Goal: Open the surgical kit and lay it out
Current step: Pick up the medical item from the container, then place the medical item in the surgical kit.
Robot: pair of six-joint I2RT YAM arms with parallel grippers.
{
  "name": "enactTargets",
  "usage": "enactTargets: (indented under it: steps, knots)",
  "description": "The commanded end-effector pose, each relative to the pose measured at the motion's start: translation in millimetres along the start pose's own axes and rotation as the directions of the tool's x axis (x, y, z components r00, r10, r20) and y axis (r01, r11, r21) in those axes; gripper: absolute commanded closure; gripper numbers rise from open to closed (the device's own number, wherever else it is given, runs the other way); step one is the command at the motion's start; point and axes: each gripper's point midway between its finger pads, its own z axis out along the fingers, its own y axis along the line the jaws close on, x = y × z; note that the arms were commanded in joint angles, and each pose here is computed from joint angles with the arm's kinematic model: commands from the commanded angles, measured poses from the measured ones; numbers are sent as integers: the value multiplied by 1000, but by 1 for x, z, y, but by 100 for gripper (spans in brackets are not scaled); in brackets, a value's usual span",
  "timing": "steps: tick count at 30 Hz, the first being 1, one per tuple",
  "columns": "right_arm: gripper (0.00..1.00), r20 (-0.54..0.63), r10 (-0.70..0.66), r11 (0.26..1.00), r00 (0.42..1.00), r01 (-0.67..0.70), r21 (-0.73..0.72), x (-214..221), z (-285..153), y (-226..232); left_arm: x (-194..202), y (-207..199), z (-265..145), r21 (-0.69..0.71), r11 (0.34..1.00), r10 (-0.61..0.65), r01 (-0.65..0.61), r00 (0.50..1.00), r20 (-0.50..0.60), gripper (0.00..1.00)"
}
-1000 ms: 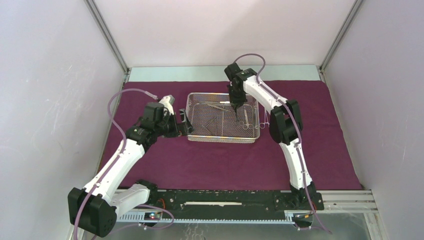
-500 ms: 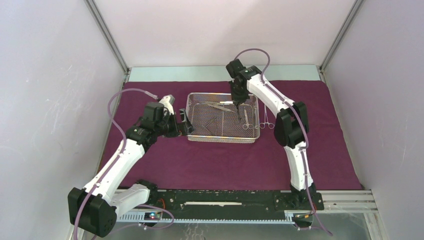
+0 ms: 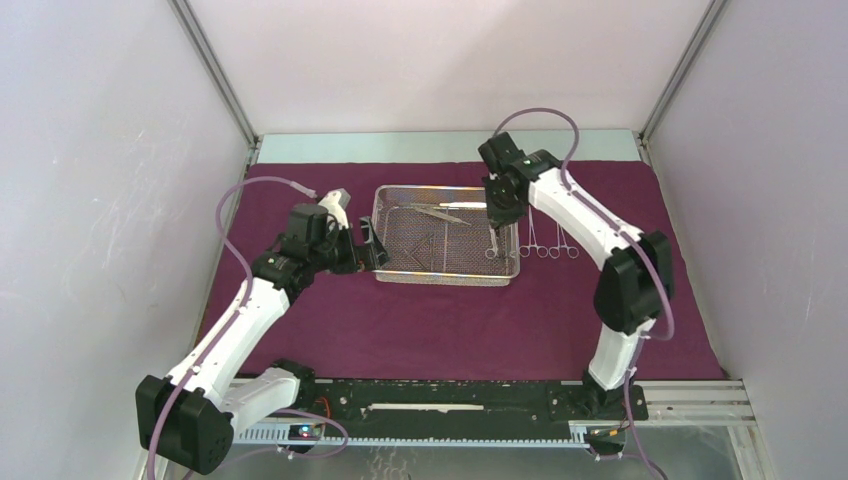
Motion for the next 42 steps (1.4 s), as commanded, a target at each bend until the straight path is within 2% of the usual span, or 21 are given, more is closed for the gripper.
enactTargets:
  steps: [1, 8, 23, 32, 42]
  knots:
    - [88, 80, 53, 998, 995, -51, -22, 6, -31, -11, 0, -5, 0, 37, 999, -11, 11, 1000, 12, 0]
    - [88, 59, 80, 997, 995, -80, 0, 54, -44, -36, 0, -5, 0, 39, 999, -14, 13, 1000, 14, 0]
    - [87, 24, 171, 985, 985, -172, 7, 138, -51, -59, 5, -7, 5, 57, 998, -30, 31, 999, -11, 0]
    - [87, 9, 209, 978, 978, -209, 9, 176, -24, -58, 3, -7, 5, 54, 998, -33, 33, 999, -6, 0]
    - [87, -16, 153, 987, 988, -152, 45, 203, 10, -44, 5, -4, 6, 41, 999, -34, 35, 999, -13, 0]
